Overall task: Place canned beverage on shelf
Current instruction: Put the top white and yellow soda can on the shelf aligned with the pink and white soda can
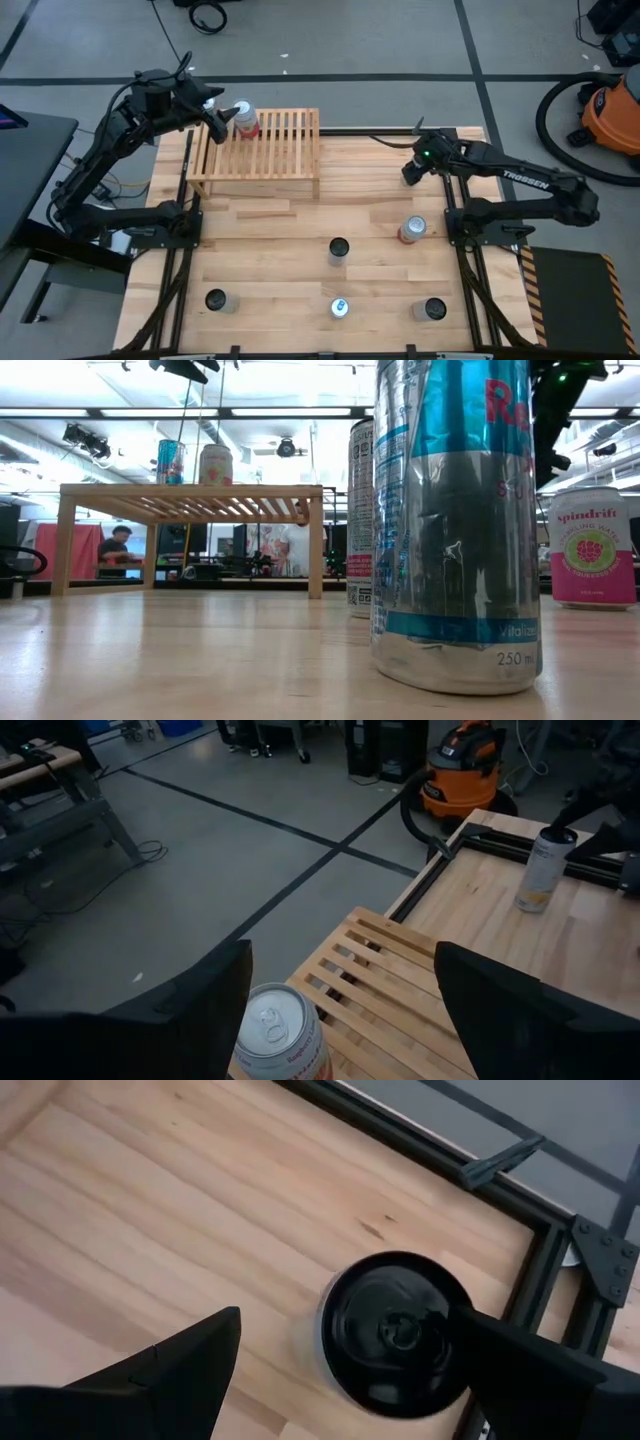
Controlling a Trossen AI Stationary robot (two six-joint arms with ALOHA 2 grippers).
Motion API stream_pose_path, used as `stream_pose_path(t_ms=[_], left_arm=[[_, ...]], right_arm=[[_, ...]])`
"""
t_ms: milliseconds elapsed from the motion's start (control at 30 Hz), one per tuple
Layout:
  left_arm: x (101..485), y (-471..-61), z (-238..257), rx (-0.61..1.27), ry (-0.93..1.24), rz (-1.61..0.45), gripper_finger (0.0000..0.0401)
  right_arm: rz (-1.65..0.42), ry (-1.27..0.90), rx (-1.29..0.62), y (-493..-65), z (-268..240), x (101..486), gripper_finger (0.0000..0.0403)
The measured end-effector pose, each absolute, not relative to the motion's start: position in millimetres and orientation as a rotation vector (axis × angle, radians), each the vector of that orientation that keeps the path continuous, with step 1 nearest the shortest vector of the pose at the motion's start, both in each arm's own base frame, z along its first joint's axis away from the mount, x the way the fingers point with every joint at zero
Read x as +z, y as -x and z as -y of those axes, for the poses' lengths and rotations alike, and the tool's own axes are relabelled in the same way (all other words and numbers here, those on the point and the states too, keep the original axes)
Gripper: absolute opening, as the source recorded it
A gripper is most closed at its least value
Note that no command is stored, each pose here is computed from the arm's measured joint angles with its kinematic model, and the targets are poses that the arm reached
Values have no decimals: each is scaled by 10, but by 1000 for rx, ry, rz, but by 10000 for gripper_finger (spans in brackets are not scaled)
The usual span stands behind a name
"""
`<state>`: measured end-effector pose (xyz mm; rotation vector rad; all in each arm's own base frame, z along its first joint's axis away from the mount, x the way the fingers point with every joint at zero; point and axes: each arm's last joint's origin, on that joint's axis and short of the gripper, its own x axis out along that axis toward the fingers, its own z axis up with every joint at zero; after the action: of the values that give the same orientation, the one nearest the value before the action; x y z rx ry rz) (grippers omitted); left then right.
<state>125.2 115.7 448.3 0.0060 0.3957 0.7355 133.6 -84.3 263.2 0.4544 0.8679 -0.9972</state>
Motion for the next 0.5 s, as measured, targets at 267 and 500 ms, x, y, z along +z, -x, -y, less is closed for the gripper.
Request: stream_pose_path(t_ms=[267,500], left_arm=[[4484,-1252,-1157,736,-6,-394,314],[4484,-1252,-1157,736,-6,-394,314]], right_arm=[[-773,-473,-971,-1225,774,2743,366],[-762,-460,-989,-1180,758,2762,366]])
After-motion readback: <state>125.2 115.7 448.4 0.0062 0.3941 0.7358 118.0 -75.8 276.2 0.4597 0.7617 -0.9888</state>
